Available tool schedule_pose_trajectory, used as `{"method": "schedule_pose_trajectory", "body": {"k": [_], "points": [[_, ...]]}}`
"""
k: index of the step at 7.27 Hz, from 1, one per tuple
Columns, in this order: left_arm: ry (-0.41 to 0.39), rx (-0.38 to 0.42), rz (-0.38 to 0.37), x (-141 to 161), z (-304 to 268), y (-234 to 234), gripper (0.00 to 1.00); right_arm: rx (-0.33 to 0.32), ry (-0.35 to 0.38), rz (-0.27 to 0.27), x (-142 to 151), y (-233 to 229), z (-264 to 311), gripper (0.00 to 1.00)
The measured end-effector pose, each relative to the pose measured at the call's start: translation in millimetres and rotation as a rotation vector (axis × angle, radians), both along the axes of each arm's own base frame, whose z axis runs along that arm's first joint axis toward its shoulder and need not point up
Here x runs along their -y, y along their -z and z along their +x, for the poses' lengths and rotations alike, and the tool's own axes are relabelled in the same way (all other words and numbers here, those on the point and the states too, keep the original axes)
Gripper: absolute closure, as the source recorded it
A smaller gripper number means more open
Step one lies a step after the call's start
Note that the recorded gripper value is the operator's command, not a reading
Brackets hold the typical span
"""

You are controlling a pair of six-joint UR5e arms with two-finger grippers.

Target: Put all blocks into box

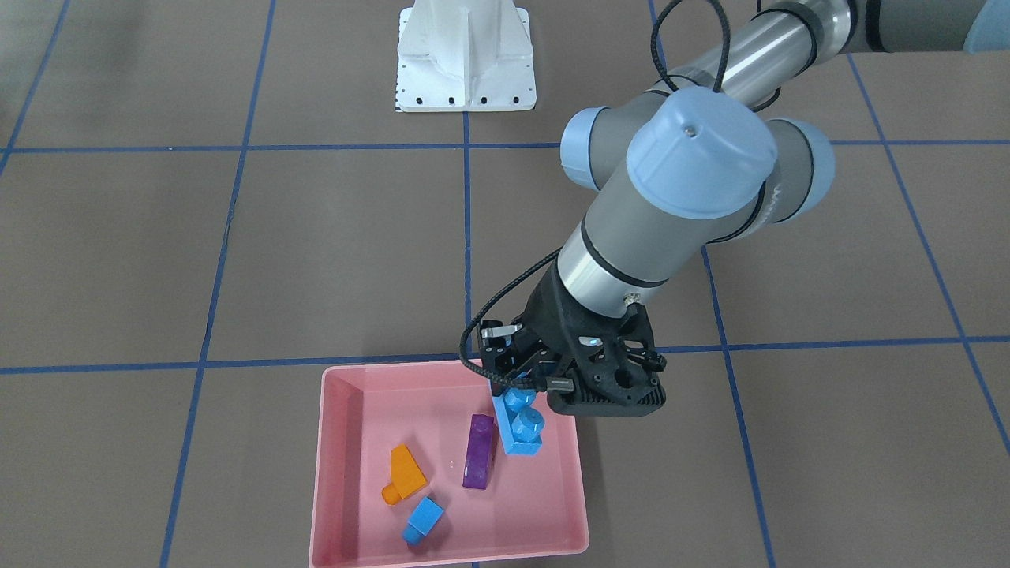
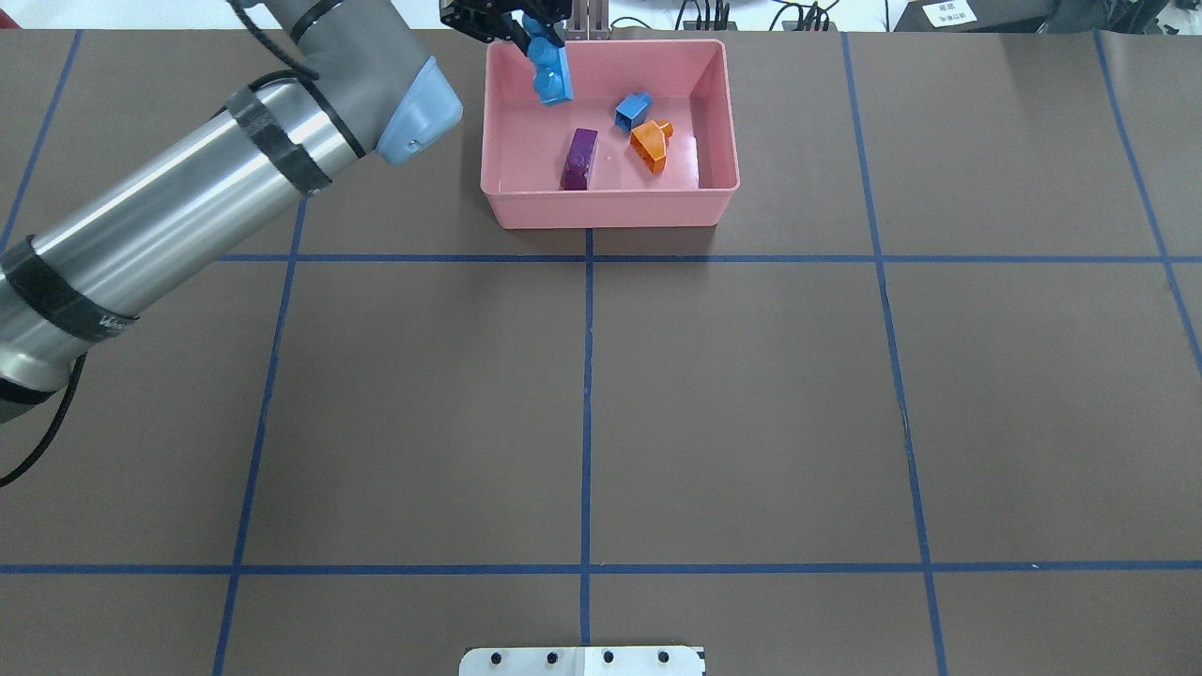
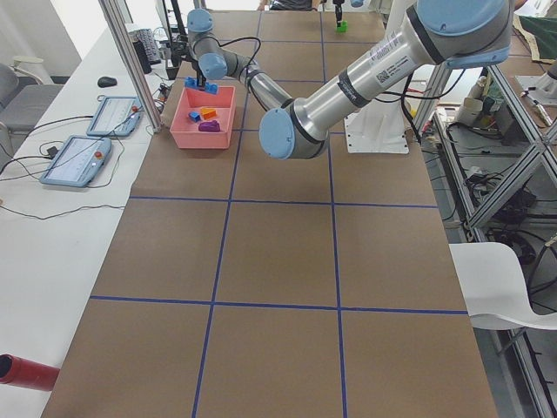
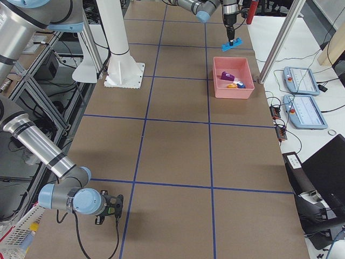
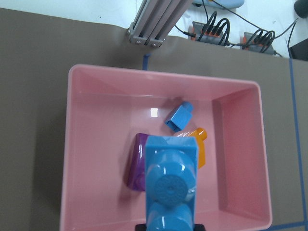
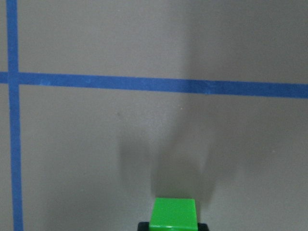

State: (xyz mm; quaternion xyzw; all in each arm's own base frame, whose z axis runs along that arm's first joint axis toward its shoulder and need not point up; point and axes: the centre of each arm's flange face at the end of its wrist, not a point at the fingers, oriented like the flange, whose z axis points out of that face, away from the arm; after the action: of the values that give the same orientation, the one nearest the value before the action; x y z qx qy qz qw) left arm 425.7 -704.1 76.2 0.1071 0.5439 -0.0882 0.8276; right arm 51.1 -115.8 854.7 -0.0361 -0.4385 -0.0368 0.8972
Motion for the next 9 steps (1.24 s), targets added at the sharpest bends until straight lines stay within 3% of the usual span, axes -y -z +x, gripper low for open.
{"method": "schedule_pose_trajectory", "body": {"k": [1,2,6,9], "points": [[0.061,-0.012,-0.004,12.7,20.3,4.0,0.59,0.011,0.0,0.011,4.0,5.7,-1.0,1.0],[0.101,-0.018,0.001,18.2,39.5,2.9,0.01,0.024,0.001,0.025,8.7,13.7,-2.2,1.0],[0.159,-0.003,0.056,-12.7,109.0,-0.8,0.0,0.125,0.025,0.068,36.6,54.6,-14.2,1.0],[0.159,-0.012,0.061,-19.9,113.9,1.9,0.0,0.133,0.016,0.047,81.9,126.6,-16.8,1.0]]}}
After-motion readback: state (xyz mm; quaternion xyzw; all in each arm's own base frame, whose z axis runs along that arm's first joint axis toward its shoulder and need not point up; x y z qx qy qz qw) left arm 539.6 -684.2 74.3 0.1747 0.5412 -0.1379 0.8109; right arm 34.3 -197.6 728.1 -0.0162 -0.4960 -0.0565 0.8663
